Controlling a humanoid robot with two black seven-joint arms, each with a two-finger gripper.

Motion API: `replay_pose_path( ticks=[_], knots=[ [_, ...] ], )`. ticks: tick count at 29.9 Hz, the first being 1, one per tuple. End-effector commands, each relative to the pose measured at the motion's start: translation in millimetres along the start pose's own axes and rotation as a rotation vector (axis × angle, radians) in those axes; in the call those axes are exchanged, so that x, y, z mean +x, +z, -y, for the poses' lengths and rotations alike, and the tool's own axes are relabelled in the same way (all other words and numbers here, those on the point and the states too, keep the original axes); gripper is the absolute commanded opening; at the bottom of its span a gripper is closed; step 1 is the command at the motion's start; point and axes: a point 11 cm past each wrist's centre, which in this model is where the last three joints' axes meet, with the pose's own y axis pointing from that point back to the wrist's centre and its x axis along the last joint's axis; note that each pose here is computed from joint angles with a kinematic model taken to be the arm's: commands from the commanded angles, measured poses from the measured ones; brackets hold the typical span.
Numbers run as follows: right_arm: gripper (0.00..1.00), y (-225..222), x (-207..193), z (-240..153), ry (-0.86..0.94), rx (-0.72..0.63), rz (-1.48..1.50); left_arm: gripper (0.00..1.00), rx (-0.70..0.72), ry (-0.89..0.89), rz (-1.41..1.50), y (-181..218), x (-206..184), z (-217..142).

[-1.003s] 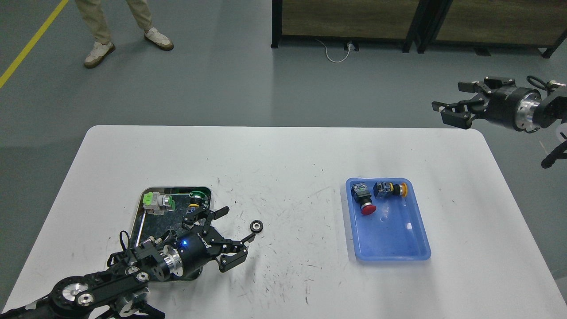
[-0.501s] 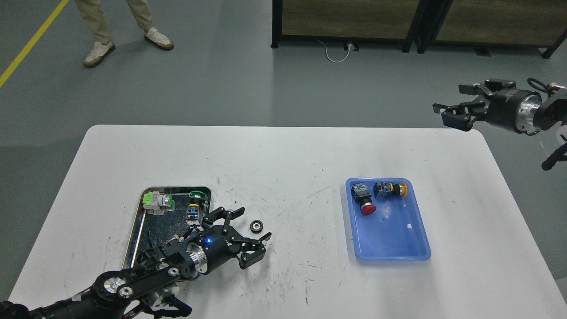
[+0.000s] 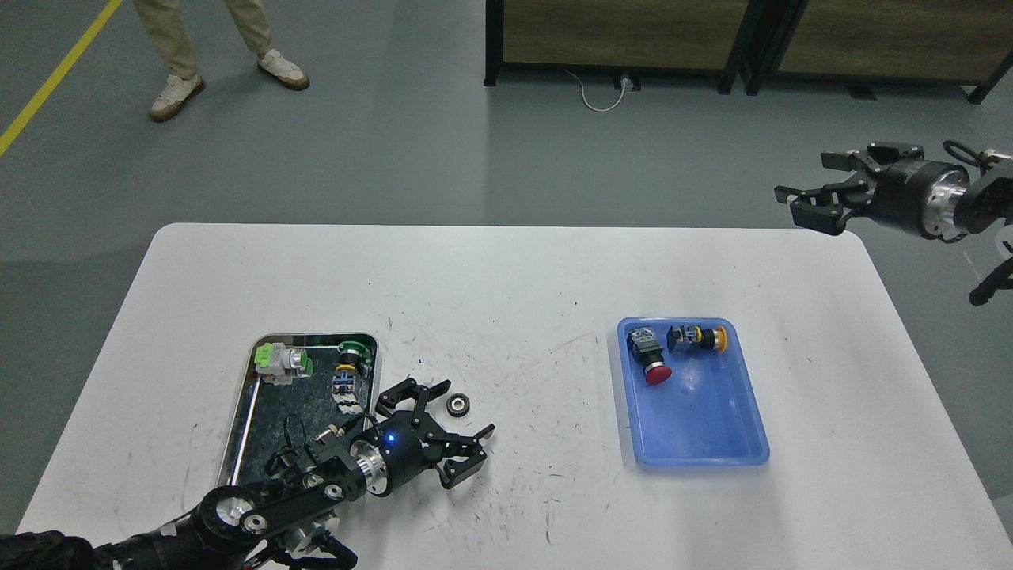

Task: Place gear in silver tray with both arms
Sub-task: 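Grasp the second black gear with the left gripper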

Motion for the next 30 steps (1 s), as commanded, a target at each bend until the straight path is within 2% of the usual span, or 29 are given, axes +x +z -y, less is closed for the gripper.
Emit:
replay_pose_path(
  ticks=[1,4,10,20,26,30],
  knots=[
    [0.84,-0.7,-0.1,0.0,0.0,0.003,0.001,0.91,0.001,0.004,-0.003,-0.2,4.8,-1.4],
    [0.84,-0.3,0.2,-0.1,0.001,0.002,0.001,0.88,0.001,-0.001,-0.004,-0.4,3.6,-1.5],
    [0.84,-0.7,-0.7,0.6,-0.002,0.003,0.0,0.7,0.014,-0.013,-0.002,-2.0,2.0,-1.5],
    [0.84,-0.6,-0.1,0.0,-0.001,0.002,0.0,0.54,0.015,-0.028,0.002,4.2,5.0,1.0],
    [0.84,-0.6,-0.1,0.0,-0.001,0.002,0.0,0.35,0.016,-0.039,0.006,5.3,4.6,1.5],
    [0.84,-0.6,-0.1,0.0,-0.001,0.002,0.0,0.28,0.023,-0.042,0.005,4.0,4.5,1.1]
  ],
)
